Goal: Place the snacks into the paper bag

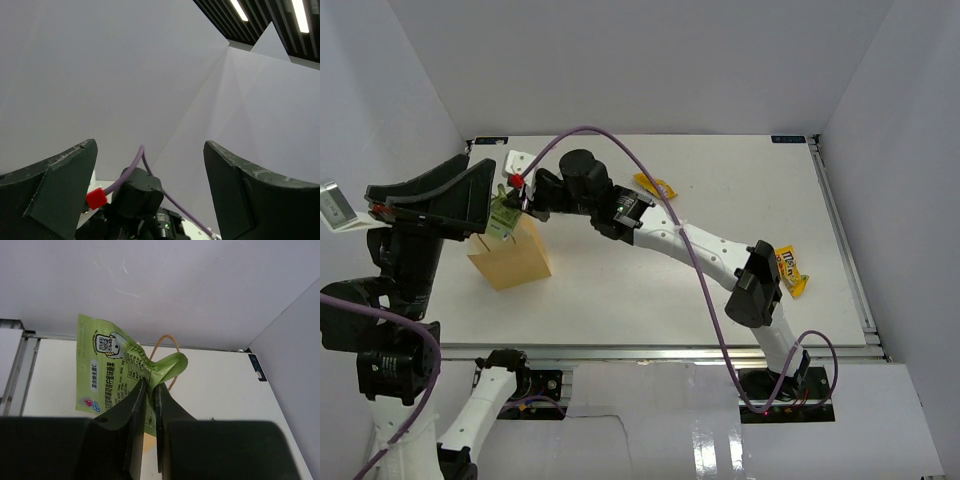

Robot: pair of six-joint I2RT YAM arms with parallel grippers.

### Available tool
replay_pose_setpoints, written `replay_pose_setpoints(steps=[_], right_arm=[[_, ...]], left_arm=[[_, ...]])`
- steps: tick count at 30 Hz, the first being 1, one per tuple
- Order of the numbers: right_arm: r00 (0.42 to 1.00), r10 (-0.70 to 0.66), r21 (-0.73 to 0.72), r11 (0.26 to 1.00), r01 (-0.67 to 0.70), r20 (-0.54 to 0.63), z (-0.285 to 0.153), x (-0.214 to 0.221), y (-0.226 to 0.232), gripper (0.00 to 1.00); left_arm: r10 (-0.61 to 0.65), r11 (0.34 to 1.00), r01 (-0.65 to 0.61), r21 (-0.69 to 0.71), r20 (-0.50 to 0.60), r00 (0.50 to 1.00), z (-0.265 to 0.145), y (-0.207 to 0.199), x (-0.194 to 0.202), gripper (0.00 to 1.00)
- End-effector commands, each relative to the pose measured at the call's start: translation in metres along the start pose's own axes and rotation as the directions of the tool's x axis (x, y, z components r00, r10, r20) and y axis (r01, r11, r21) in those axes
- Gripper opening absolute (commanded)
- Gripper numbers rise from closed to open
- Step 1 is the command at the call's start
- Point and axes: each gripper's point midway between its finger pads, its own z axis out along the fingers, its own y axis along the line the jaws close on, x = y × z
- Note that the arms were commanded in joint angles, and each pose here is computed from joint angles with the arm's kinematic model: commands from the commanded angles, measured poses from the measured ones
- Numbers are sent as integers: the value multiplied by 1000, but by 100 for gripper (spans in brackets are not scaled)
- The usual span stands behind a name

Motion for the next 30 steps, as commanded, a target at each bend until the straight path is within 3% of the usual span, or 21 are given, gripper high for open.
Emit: replay_pose_setpoints(steps=[1, 10, 18, 25, 30], right_arm=[[993, -33, 239, 971, 5, 113, -1, -33, -54, 8], [978, -112, 319, 946, 51, 175, 14, -44, -46, 8], [953, -157, 362, 931, 55, 258, 3, -86, -58, 8], [978, -169, 382, 917, 112, 119, 22, -12, -41, 8], [981, -174, 402, 907, 128, 81, 28, 14, -30, 8]], left_arm=[[-4, 1000, 4, -7, 9, 1000, -7, -2, -4, 98], [-20, 1000, 20, -20, -11, 1000, -13, 2, 4, 98], [-23, 999, 22, -33, -19, 1000, -14, 6, 9, 98], [-25, 999, 24, -35, -34, 999, -11, 10, 15, 98], [-26, 999, 24, -37, -44, 999, -10, 13, 19, 98]])
